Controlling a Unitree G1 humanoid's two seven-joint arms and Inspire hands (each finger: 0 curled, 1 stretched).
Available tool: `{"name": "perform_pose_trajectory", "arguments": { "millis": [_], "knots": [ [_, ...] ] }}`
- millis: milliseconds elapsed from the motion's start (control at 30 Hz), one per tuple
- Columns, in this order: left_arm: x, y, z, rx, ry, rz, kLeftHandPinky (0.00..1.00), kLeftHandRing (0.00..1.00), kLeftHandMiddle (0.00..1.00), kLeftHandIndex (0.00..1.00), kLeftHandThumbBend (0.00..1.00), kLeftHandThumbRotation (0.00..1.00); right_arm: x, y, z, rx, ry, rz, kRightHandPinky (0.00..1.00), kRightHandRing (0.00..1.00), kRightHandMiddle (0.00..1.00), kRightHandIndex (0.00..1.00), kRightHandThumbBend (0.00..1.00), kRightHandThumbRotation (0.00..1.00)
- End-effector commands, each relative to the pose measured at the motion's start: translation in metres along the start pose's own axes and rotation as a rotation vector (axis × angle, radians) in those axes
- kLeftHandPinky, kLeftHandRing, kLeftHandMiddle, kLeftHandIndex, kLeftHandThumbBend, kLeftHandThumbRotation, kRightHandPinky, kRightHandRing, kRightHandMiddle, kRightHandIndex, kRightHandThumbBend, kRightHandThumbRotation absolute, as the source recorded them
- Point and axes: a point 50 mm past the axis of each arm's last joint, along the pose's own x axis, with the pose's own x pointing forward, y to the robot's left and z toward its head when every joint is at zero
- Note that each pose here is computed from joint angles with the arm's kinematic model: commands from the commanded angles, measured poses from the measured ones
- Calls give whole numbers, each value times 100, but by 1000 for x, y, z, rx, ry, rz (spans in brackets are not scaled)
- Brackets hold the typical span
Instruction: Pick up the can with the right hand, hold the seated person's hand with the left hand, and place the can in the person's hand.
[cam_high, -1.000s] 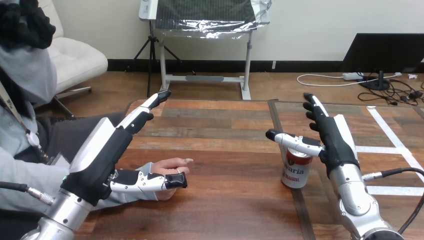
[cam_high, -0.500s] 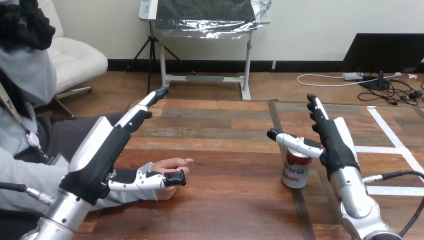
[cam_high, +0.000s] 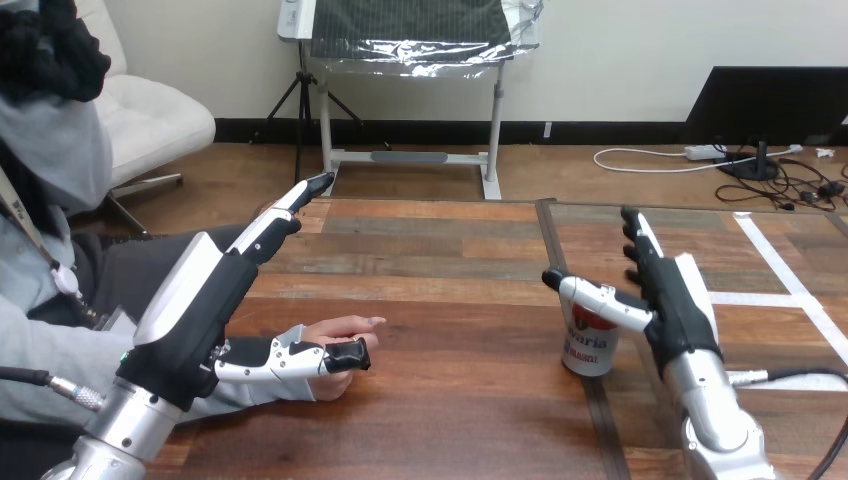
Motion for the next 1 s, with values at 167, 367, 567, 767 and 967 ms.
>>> {"name": "perform_pose_trajectory", "arguments": {
  "millis": [167, 367, 567, 767, 967],
  "knots": [
    [7, 4, 6, -8, -52, 22, 89, 96, 95, 96, 100, 50, 5, 1, 10, 76, -41, 0, 92, 99, 100, 100, 100, 33],
    [6, 4, 5, -11, -46, 20, 89, 96, 96, 96, 100, 50, 2, 2, 7, 103, -42, 7, 97, 100, 100, 100, 100, 31],
    [4, 4, 5, -23, -44, 15, 90, 97, 96, 96, 100, 50, 0, 3, 6, 164, -55, 10, 99, 100, 100, 100, 100, 34],
    [4, 4, 4, -37, -45, 11, 91, 97, 97, 97, 100, 50, -1, 3, 5, 244, -57, 7, 98, 100, 100, 100, 100, 35],
    [3, 4, 4, -33, -40, 9, 91, 98, 97, 97, 100, 50, -1, 1, 6, 294, -67, 0, 95, 100, 100, 100, 100, 37]
  ]
}}
